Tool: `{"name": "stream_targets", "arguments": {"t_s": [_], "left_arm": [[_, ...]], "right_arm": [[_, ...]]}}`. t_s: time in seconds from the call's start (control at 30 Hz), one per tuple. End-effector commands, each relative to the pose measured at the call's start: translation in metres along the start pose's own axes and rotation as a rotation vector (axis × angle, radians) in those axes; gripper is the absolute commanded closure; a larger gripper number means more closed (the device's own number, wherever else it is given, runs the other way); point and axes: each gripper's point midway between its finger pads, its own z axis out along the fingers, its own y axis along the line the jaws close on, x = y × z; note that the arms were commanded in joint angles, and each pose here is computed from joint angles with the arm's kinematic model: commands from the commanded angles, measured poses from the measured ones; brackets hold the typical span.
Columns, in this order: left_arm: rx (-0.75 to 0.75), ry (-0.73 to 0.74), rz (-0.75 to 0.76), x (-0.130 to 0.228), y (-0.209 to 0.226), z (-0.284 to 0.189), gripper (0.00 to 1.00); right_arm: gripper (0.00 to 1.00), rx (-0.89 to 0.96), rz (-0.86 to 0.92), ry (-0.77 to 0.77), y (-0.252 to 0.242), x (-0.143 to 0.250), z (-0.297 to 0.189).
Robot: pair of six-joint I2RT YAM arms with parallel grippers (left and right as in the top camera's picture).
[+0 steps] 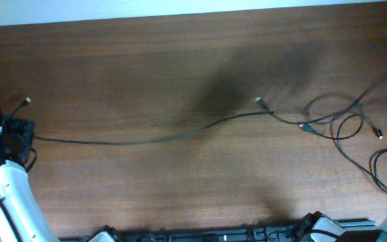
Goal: Untangle cables
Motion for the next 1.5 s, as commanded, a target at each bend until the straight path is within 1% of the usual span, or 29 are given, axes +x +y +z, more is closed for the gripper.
{"name": "stream_targets", "arguments": {"t_s": [0.0, 0.03, 0.07, 0.1, 0.13, 0.17, 0.23, 0.3, 0.33, 0.37, 0.4, 0.43, 0.53, 0.6, 0.7, 0.77, 0.8, 0.9, 0.93, 0.97, 1.03, 1.1, 1.17, 1.23, 1.27, 1.3, 1.33, 1.43, 1.47], "left_arm": [[0.437, 0.168, 0.304, 0.047, -0.089, -0.022, 1.0], [0.519, 0.188, 0.447, 0.068, -0.11, -0.029, 1.0], [0.548, 0.198, 0.536, 0.083, -0.119, -0.032, 1.0], [0.58, 0.217, 0.619, 0.101, -0.129, -0.036, 1.0], [0.595, 0.23, 0.663, 0.113, -0.135, -0.039, 1.0], [0.612, 0.251, 0.69, 0.125, -0.14, -0.042, 1.0], [0.648, 0.294, 0.761, 0.152, -0.149, -0.049, 0.95], [0.696, 0.343, 0.857, 0.185, -0.158, -0.058, 0.62], [0.715, 0.373, 0.893, 0.202, -0.162, -0.062, 0.36], [0.729, 0.396, 0.922, 0.215, -0.165, -0.065, 0.18], [0.761, 0.429, 0.991, 0.239, -0.169, -0.069, 0.04], [0.778, 0.452, 1.008, 0.249, -0.171, -0.071, 0.04], [0.937, 0.585, 1.103, 0.3, -0.184, -0.083, 0.1], [1.0, 0.636, 1.147, 0.331, -0.194, -0.079, 0.14], [1.165, 0.746, 1.18, 0.375, -0.206, -0.087, 0.15], [1.26, 0.781, 1.203, 0.399, -0.214, -0.089, 0.16], [1.294, 0.779, 1.217, 0.41, -0.218, -0.09, 0.24], [1.326, 0.784, 1.242, 0.423, -0.218, -0.097, 0.31], [1.337, 0.778, 1.249, 0.425, -0.219, -0.099, 0.38], [1.34, 0.778, 1.251, 0.426, -0.219, -0.1, 0.49], [1.335, 0.772, 1.252, 0.426, -0.22, -0.099, 0.59], [1.332, 0.775, 1.252, 0.426, -0.219, -0.099, 0.6], [1.204, 0.753, 1.266, 0.428, -0.211, -0.08, 0.58], [1.203, 0.74, 1.289, 0.436, -0.21, -0.083, 0.6], [1.205, 0.732, 1.291, 0.436, -0.212, -0.083, 0.66], [1.186, 0.711, 1.29, 0.433, -0.213, -0.079, 0.88], [1.18, 0.697, 1.277, 0.426, -0.216, -0.075, 1.0], [1.178, 0.626, 1.214, 0.378, -0.225, -0.081, 1.0], [1.322, 0.613, 1.159, 0.341, -0.23, -0.118, 1.0]], "right_arm": [[0.96, -1.071, -0.475, 0.135, 0.182, 0.051, -0.093], [0.96, -1.176, -0.533, 0.178, 0.207, 0.073, -0.105], [0.96, -1.142, -0.527, 0.228, 0.218, 0.091, -0.098], [0.96, -1.064, -0.51, 0.256, 0.219, 0.101, -0.086], [0.96, -0.869, -0.484, 0.298, 0.208, 0.117, -0.059], [0.96, -0.749, -0.487, 0.322, 0.198, 0.128, -0.045], [0.96, -0.754, -0.599, 0.394, 0.206, 0.165, -0.051], [0.96, -0.803, -0.652, 0.423, 0.219, 0.184, -0.06], [0.96, -0.819, -0.665, 0.441, 0.223, 0.192, -0.064], [0.96, -0.841, -0.68, 0.46, 0.228, 0.201, -0.069], [0.96, -0.87, -0.703, 0.473, 0.235, 0.211, -0.076], [0.96, -0.88, -0.709, 0.475, 0.238, 0.213, -0.078], [0.96, -0.958, -0.715, 0.503, 0.247, 0.222, -0.091], [0.96, -0.975, -0.71, 0.517, 0.248, 0.224, -0.094], [0.96, -0.996, -0.707, 0.527, 0.249, 0.225, -0.097], [0.96, -0.996, -0.706, 0.528, 0.249, 0.225, -0.097], [0.96, -0.996, -0.706, 0.528, 0.249, 0.225, -0.097], [0.96, -0.995, -0.706, 0.529, 0.249, 0.225, -0.097], [0.96, -0.994, -0.705, 0.531, 0.248, 0.226, -0.097], [0.96, -0.992, -0.704, 0.534, 0.248, 0.226, -0.097], [0.96, -0.988, -0.702, 0.541, 0.247, 0.227, -0.097], [0.96, -0.988, -0.701, 0.542, 0.247, 0.227, -0.097], [0.96, -0.988, -0.702, 0.54, 0.247, 0.227, -0.097], [0.96, -0.988, -0.702, 0.541, 0.247, 0.227, -0.097], [0.96, -0.987, -0.702, 0.541, 0.247, 0.227, -0.097], [0.96, -0.971, -0.703, 0.538, 0.245, 0.226, -0.095], [0.96, -0.828, -0.712, 0.51, 0.231, 0.222, -0.075], [0.96, -0.184, -0.62, 0.424, 0.147, 0.192, -0.016], [0.96, -0.076, -0.633, 0.429, 0.128, 0.191, -0.009]]}}
